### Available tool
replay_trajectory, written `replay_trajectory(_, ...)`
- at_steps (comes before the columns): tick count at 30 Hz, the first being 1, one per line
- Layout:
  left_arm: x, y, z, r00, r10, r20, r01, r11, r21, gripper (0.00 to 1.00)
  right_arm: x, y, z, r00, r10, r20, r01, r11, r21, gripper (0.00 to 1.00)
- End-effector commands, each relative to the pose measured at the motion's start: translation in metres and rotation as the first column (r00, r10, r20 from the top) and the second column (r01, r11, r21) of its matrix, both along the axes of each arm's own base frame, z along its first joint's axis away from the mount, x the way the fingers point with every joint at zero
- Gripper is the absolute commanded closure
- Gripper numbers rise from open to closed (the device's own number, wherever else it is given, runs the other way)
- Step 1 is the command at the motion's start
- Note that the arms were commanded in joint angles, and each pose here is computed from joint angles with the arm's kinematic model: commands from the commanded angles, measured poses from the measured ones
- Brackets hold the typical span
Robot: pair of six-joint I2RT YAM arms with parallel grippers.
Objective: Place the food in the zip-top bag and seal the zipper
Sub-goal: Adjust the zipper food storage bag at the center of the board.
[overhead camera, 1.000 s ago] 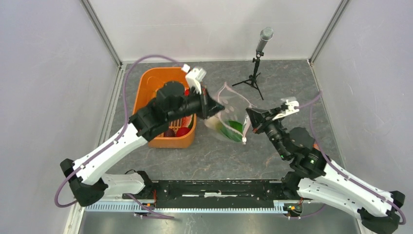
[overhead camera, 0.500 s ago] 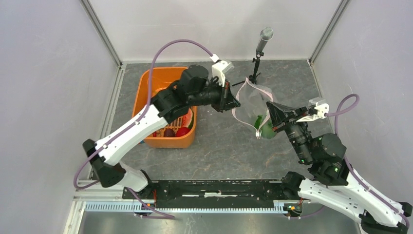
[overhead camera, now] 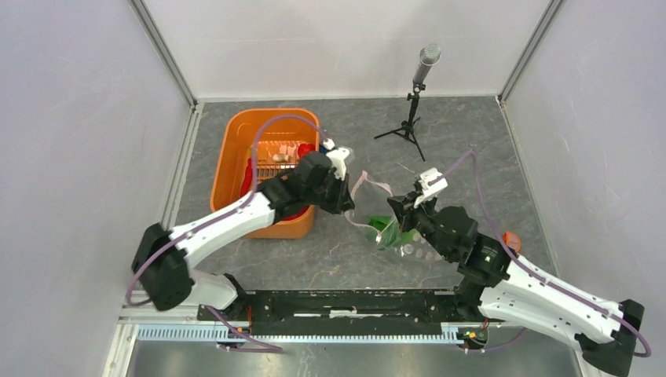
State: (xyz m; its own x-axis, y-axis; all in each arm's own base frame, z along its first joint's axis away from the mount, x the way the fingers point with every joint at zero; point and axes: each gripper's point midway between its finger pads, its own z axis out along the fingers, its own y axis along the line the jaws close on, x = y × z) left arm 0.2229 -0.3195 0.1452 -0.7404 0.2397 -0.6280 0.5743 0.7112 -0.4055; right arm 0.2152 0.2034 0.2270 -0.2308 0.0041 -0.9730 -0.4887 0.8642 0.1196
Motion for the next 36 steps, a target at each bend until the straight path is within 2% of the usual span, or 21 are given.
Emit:
replay_trajectory(1,0.015,-0.006,0.118,0.97,0.073,0.234,-0.005,0.961,-0.278,0.98,-0.01,0.008,0.1,0.973,0.059,0.225,-0.117,0.96,0.254,1.0)
replay_trajectory(4,0.013,0.002,0.123,0.964,0.088,0.253,-0.013,0.959,-0.283,0.98,-0.01,0.007,0.095,0.974,0.059,0.22,-0.111,0.966,0.233,1.0)
replay_trajectory(6,0.009,0.006,0.124,0.961,0.093,0.26,-0.011,0.953,-0.302,0.98,-0.011,0.005,0.086,0.975,0.045,0.218,-0.105,0.956,0.273,1.0)
replay_trajectory(9,-0.001,0.005,0.136,0.957,0.06,0.283,0.041,0.941,-0.337,0.98,-0.02,0.008,0.088,0.953,0.087,0.29,-0.18,0.933,0.312,1.0)
replay_trajectory(11,-0.003,0.004,0.155,0.948,0.043,0.315,0.072,0.936,-0.346,0.98,-0.02,0.0,0.11,0.938,0.048,0.343,-0.172,0.924,0.341,1.0)
replay_trajectory(14,0.0,0.005,0.184,0.922,0.052,0.383,0.102,0.924,-0.369,0.98,-0.022,-0.009,0.151,0.904,0.031,0.426,-0.178,0.934,0.31,1.0)
replay_trajectory(16,-0.001,0.004,0.191,0.911,0.045,0.409,0.122,0.92,-0.372,0.98,-0.021,-0.01,0.157,0.897,0.035,0.441,-0.168,0.949,0.266,1.0)
replay_trajectory(18,0.001,0.002,0.179,0.914,0.034,0.403,0.121,0.928,-0.353,0.98,-0.015,-0.009,0.14,0.91,0.029,0.414,-0.137,0.962,0.235,1.0)
replay_trajectory(22,0.007,0.005,0.116,0.946,0.068,0.316,0.036,0.949,-0.312,0.98,-0.004,-0.006,0.063,0.962,-0.003,0.273,-0.058,0.975,0.215,1.0)
replay_trajectory(24,0.005,0.01,0.093,0.959,0.098,0.265,-0.013,0.952,-0.306,0.98,-0.006,0.001,0.041,0.975,0.027,0.222,-0.076,0.973,0.22,1.0)
replay_trajectory(27,0.001,0.016,0.079,0.965,0.126,0.231,-0.047,0.947,-0.318,0.97,-0.012,0.011,0.033,0.978,0.077,0.195,-0.125,0.962,0.244,1.0)
replay_trajectory(29,0.001,0.018,0.079,0.965,0.134,0.225,-0.059,0.949,-0.311,0.87,-0.013,0.015,0.037,0.974,0.095,0.204,-0.147,0.955,0.256,1.0)
replay_trajectory(32,0.006,0.024,0.086,0.958,0.158,0.238,-0.087,0.955,-0.283,0.83,-0.016,0.023,0.045,0.97,0.133,0.204,-0.182,0.953,0.244,1.0)
replay_trajectory(33,0.007,0.027,0.088,0.956,0.164,0.244,-0.095,0.958,-0.271,0.73,-0.016,0.025,0.048,0.97,0.139,0.198,-0.186,0.952,0.244,1.0)
replay_trajectory(34,0.008,0.03,0.092,0.953,0.172,0.25,-0.105,0.96,-0.261,0.58,-0.015,0.027,0.048,0.972,0.139,0.188,-0.184,0.952,0.245,1.0)
replay_trajectory(36,0.009,0.035,0.1,0.946,0.186,0.266,-0.117,0.96,-0.255,0.49,-0.014,0.029,0.049,0.975,0.141,0.173,-0.183,0.95,0.253,1.0)
